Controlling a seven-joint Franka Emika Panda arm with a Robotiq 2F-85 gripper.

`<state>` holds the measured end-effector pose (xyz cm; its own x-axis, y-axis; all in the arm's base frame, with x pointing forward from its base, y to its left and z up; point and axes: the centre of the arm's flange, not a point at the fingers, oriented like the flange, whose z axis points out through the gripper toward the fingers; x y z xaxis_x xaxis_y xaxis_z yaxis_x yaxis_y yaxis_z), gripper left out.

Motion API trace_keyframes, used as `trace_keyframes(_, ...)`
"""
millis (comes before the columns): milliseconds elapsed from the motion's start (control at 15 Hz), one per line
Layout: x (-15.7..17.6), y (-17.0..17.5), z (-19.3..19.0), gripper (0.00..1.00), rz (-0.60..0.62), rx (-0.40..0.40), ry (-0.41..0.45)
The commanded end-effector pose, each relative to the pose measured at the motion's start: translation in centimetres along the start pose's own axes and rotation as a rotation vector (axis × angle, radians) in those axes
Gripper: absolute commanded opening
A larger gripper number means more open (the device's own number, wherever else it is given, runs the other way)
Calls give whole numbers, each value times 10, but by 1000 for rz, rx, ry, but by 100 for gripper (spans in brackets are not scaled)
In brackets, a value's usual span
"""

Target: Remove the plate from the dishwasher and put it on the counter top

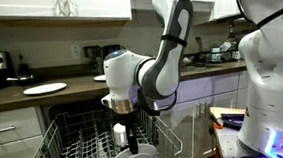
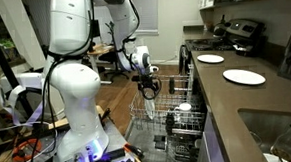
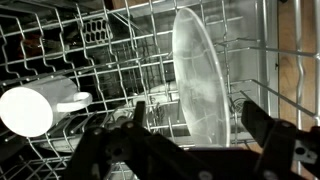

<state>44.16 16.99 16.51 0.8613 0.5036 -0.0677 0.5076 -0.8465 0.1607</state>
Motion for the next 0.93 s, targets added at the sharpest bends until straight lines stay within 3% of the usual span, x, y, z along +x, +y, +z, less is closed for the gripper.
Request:
trace_keyframes(0, 10, -3, 17, 72, 10, -9, 29)
trace_keyframes(400, 10, 0, 23, 35, 11, 58, 92)
trace_keyframes(533, 9, 1, 22, 28, 11, 89, 135)
trace_keyframes(667, 6, 2, 24, 9, 22, 110, 164)
trace_keyframes(867, 2, 4, 25, 8, 17, 153, 203)
